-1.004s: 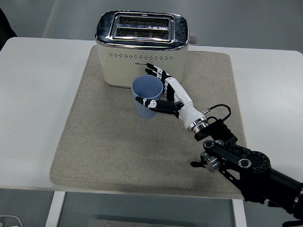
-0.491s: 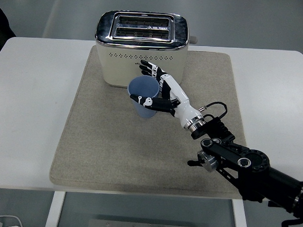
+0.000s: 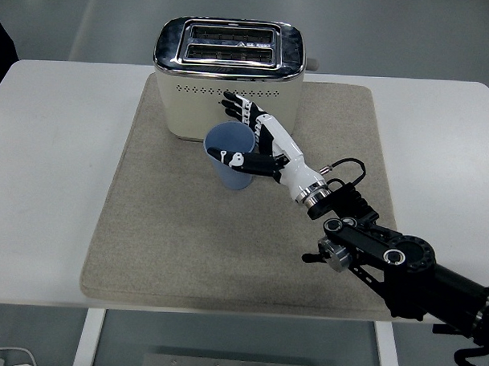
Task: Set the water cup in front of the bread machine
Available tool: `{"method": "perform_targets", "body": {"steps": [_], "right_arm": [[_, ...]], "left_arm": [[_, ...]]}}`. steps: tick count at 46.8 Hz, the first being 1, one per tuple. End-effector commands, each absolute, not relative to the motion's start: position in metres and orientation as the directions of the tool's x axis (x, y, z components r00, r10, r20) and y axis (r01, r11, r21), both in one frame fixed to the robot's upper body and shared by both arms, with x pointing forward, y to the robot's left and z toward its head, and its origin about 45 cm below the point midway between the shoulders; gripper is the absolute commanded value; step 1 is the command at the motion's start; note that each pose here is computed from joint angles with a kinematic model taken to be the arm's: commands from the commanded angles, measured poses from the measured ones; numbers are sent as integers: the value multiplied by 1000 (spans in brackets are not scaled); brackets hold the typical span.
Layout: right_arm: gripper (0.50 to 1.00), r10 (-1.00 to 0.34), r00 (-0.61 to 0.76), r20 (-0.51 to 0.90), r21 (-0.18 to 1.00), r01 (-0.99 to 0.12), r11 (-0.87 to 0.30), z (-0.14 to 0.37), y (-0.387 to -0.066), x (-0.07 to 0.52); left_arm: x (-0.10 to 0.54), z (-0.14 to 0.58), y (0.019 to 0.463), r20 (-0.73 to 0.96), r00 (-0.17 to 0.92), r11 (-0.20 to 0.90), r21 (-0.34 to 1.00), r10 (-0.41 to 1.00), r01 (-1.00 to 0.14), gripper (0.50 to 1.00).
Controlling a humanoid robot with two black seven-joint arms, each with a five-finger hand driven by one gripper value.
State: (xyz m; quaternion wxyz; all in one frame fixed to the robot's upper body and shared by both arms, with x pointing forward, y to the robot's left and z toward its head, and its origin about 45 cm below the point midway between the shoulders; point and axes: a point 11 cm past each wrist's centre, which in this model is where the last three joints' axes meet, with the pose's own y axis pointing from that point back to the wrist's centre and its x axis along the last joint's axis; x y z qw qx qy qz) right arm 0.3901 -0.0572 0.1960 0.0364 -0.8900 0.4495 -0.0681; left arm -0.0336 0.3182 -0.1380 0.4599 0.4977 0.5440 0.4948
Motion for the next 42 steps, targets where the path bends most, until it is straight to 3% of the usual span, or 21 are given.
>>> {"method": "perform_targets", "body": {"steps": [1,19,42], "right_arm": [[924,-800,593,91,-133,-789,-600,201,-56,393],[924,-812,573,113,-147,-798,-584,214,-76,410],[924,-850,509,136,-167,-834,-526,241,-146,440]], "left_arm": [[-35,-138,318,-8,-82,15,996,997,88,1000],[-36,-138,318,-8,-83,15,996,997,91,1000],[-37,-138,318,-8,-83,15,996,997,92,1000]]}}
